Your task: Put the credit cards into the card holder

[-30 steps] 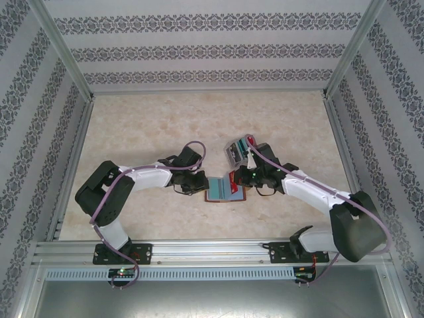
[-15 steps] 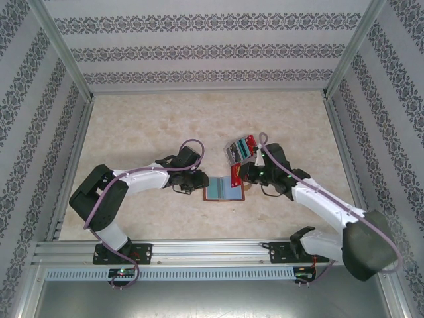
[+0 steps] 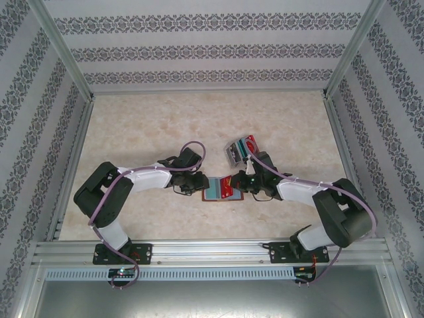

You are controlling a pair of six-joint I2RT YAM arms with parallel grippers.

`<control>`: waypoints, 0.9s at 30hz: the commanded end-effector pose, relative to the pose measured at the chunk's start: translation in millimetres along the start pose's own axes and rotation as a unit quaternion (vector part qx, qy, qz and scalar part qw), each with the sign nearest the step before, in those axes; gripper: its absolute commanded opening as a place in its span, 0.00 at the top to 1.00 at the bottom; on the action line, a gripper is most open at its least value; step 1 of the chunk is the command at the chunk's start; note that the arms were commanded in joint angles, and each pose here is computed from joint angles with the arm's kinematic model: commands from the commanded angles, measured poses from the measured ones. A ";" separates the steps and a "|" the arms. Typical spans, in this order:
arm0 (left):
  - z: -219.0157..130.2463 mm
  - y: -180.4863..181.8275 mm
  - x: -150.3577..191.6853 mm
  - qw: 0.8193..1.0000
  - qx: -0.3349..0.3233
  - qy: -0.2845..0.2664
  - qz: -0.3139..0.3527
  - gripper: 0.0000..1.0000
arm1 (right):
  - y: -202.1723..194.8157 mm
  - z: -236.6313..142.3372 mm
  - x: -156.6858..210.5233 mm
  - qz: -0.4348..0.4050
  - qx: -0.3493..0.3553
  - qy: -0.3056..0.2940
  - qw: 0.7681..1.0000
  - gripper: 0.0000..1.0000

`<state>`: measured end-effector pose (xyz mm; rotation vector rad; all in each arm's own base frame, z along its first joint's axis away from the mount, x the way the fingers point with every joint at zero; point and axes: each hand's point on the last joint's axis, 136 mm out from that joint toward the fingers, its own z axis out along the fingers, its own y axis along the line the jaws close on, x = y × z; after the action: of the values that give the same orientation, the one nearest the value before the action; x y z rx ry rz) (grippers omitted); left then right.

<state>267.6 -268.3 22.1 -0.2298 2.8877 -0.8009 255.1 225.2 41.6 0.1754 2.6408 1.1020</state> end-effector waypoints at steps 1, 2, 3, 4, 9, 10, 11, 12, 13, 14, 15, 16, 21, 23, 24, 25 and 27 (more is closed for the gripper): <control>7.1 -3.5 3.2 1.000 0.002 0.015 0.009 0.76 | -1.8 8.6 6.4 0.000 -0.013 0.011 1.000 1.00; 8.2 -2.4 3.7 1.000 0.001 0.016 0.008 0.77 | -1.3 9.9 7.3 0.001 -0.018 0.012 1.000 1.00; 8.6 -2.4 3.9 1.000 0.001 0.017 0.008 0.78 | 0.0 10.1 7.4 0.002 -0.023 0.011 1.000 1.00; 9.1 -1.4 4.7 1.000 0.000 0.018 0.008 0.79 | 0.7 9.5 6.5 0.004 -0.024 0.008 1.000 1.00; 10.9 2.0 6.0 1.000 -0.006 0.021 0.007 0.80 | 2.2 13.6 7.1 0.001 -0.028 0.019 0.999 1.00; 11.1 2.2 6.0 1.000 -0.006 0.021 0.008 0.80 | 2.1 15.6 8.1 0.005 -0.032 0.021 0.999 1.00; 11.3 2.0 6.1 1.000 -0.006 0.022 0.008 0.80 | 0.0 17.5 9.3 0.009 -0.031 0.022 0.999 1.00; 11.3 1.8 5.6 1.000 -0.006 0.021 0.009 0.80 | -0.4 18.4 10.0 0.013 -0.032 0.023 0.999 1.00; 11.1 2.1 5.8 1.000 -0.006 0.021 0.008 0.80 | -0.7 18.6 10.5 0.015 -0.035 0.023 0.999 1.00; 10.8 2.5 5.8 1.000 -0.008 0.021 0.009 0.80 | 0.1 17.6 9.9 0.016 -0.037 0.019 0.999 1.00; 10.8 2.5 6.0 1.000 -0.008 0.022 0.009 0.80 | -0.5 16.8 9.1 0.016 -0.035 0.017 0.999 1.00; 11.1 3.3 6.2 1.000 -0.009 0.021 0.008 0.81 | -2.4 16.3 9.0 0.018 -0.027 0.016 0.999 1.00; 11.6 5.1 7.3 1.000 -0.009 0.021 0.006 0.81 | -10.3 16.8 12.3 0.013 -0.013 0.011 1.000 1.00; 11.9 3.9 6.3 1.000 -0.007 0.020 0.007 0.80 | -4.4 22.4 19.1 0.000 -0.019 0.032 0.999 1.00; 12.4 4.3 6.4 1.000 -0.008 0.021 0.006 0.80 | -2.8 24.3 21.1 -0.007 -0.020 0.038 0.999 1.00; 12.8 4.4 6.1 1.000 -0.010 0.022 0.006 0.81 | 1.4 24.8 21.5 -0.011 -0.029 0.043 0.999 1.00; 12.8 4.8 5.8 1.000 -0.014 0.023 0.007 0.83 | 3.5 23.4 22.2 -0.012 -0.031 0.047 0.998 1.00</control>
<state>269.9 -271.5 22.5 -0.2263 2.8901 -0.8126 258.2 241.6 32.6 0.1484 2.6054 1.1928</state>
